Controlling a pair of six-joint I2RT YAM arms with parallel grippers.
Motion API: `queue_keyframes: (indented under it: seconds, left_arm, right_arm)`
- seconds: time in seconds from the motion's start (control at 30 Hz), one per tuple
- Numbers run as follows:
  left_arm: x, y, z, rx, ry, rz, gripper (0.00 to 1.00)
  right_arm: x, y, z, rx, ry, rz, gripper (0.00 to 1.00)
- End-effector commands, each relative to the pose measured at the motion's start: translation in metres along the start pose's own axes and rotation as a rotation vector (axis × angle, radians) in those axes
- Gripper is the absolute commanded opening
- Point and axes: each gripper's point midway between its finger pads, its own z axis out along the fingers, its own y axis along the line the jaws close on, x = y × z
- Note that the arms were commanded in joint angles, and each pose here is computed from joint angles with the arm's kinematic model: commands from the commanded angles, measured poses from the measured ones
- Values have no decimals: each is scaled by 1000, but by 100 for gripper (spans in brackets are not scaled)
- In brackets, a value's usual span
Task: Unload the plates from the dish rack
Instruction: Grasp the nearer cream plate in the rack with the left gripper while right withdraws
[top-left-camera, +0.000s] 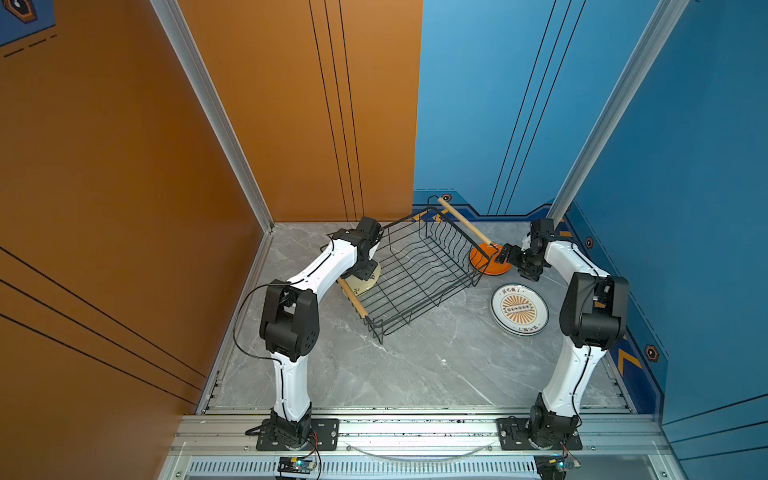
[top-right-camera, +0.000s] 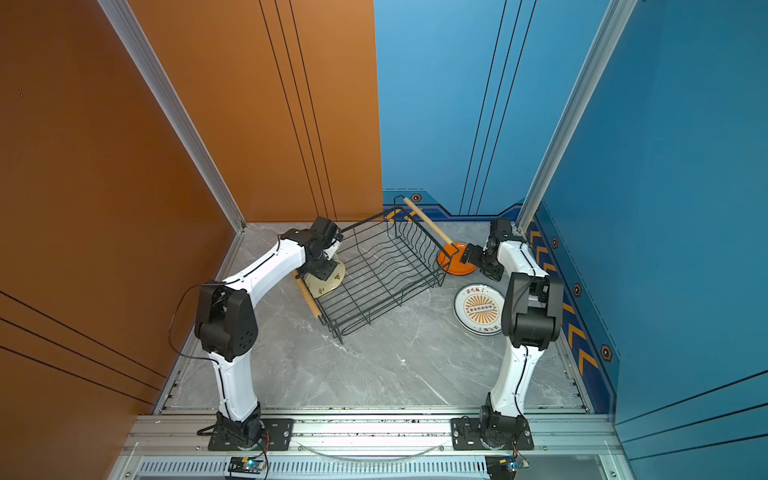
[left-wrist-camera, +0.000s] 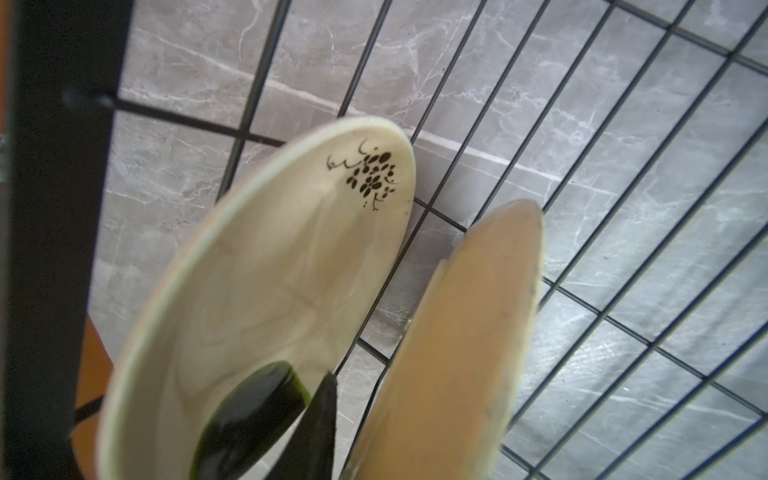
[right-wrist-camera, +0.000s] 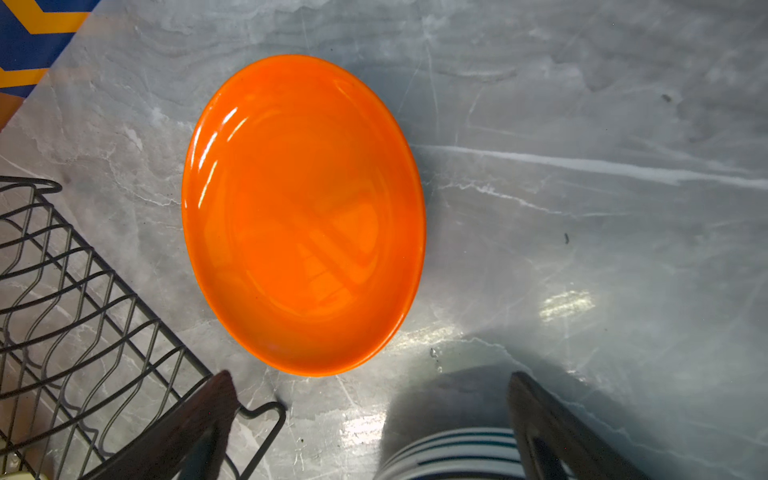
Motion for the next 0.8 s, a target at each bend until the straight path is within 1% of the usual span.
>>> queue_keyframes:
  seconds: [0.0, 0.4, 0.57, 0.77]
  left_arm:
    - [7, -2, 3, 22, 35, 7, 27]
    - [15, 2, -4, 1, 51, 20, 7]
    - [14, 0, -13, -1, 35, 26, 4]
    - [9, -4, -34, 1, -11, 36, 0]
  right_arm:
    - [-4, 2, -11, -27, -29, 18, 100]
    - [-3, 5, -22, -48, -41, 22, 100]
    - [-3, 6, -28, -52, -52, 21, 100]
    - [-4, 7, -36, -57, -68, 24, 100]
